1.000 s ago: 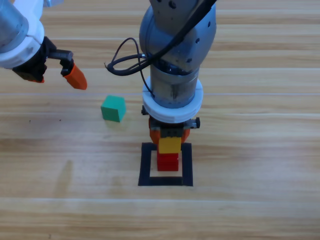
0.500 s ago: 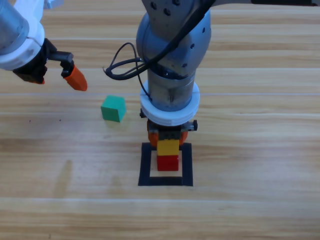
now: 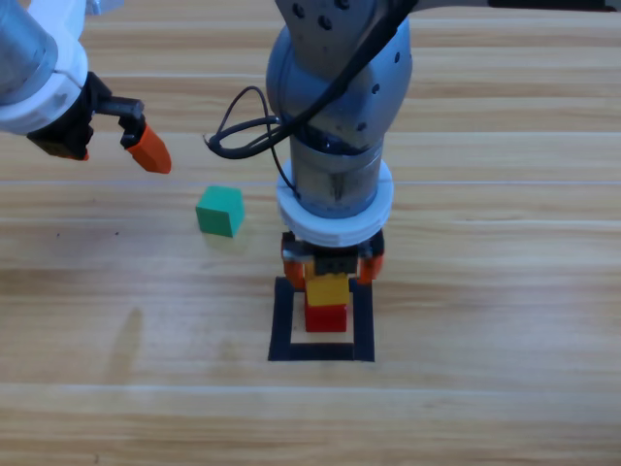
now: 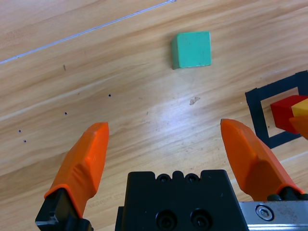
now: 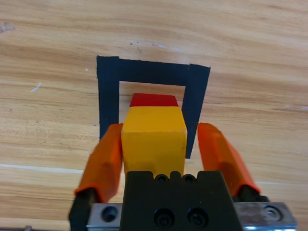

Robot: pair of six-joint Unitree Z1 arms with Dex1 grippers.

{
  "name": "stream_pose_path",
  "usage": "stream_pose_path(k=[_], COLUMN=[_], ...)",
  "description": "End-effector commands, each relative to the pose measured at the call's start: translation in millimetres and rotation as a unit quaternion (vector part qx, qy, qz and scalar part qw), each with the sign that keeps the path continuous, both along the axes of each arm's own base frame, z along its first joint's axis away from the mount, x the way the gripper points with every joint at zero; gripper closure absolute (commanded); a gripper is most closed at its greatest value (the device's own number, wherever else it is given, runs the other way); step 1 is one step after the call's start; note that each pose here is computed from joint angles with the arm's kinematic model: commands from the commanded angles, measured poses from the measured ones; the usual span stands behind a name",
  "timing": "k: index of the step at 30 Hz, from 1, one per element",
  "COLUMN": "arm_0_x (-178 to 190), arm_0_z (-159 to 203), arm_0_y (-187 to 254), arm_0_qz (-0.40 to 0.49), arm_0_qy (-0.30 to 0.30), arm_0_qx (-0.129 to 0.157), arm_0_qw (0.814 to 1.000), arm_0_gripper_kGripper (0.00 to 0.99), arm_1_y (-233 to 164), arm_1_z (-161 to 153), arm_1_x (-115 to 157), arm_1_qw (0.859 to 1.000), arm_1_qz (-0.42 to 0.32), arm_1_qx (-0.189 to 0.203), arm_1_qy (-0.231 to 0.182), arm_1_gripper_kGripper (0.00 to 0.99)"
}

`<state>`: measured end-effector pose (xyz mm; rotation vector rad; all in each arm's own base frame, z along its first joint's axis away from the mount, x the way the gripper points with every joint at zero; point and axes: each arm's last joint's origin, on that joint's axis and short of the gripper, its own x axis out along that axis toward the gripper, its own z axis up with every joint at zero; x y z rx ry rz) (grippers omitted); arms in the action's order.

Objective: Stack the blocks in the rectangular block: red at the bottom, yellow in the middle, green on top

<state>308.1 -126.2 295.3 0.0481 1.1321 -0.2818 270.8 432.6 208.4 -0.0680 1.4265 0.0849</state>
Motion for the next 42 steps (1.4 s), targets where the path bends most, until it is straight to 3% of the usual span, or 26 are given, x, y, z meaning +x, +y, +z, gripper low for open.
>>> stream_pose_path(k=[1, 5, 11, 17, 19, 21, 24, 29, 32, 35, 42], arm_0_x=[3, 4, 20, 46, 60, 71, 87, 111, 112, 107, 92], arm_0_z=[-15, -15, -13, -17, -21, -27, -34, -49, -56, -64, -74], arm_0_y=[4, 4, -2, -13, -21, -30, -40, -66, -78, -91, -117], arm_0_qz=[0.009, 0.010, 0.023, 0.044, 0.045, 0.041, 0.040, 0.027, 0.018, 0.009, 0.007], arm_0_qy=[0.021, 0.020, 0.013, 0.028, 0.043, 0.058, 0.080, 0.116, 0.126, 0.134, 0.144], arm_0_qx=[0.001, 0.001, -0.010, -0.014, -0.006, 0.003, 0.020, 0.062, 0.078, 0.087, 0.095], arm_0_qw=[1.000, 1.000, 1.000, 0.999, 0.998, 0.997, 0.996, 0.991, 0.989, 0.987, 0.985], arm_0_gripper_kGripper=[0.002, 0.002, 0.002, 0.002, 0.002, 0.002, 0.002, 0.005, 0.007, 0.007, 0.013], arm_1_y=[13, 16, 2, -34, -64, -105, -160, -201, -222, -235, -240], arm_1_z=[-16, -3, 64, 109, 124, 136, 146, 143, 134, 130, 119], arm_1_x=[-8, -10, -21, -37, -42, -54, -73, -80, -94, -104, -108], arm_1_qw=[1.000, 1.000, 0.996, 0.991, 0.986, 0.974, 0.958, 0.958, 0.949, 0.939, 0.940], arm_1_qz=[0.018, 0.025, 0.043, 0.064, 0.069, 0.080, 0.092, 0.112, 0.139, 0.158, 0.170], arm_1_qx=[-0.015, 0.001, 0.044, 0.046, 0.074, 0.133, 0.176, 0.165, 0.182, 0.204, 0.192], arm_1_qy=[0.002, -0.009, -0.061, -0.108, -0.132, -0.165, -0.206, -0.207, -0.215, -0.228, -0.225], arm_1_gripper_kGripper=[0.000, 0.000, 0.000, 0.001, 0.001, 0.001, 0.001, 0.000, 0.000, 0.000, 0.000])
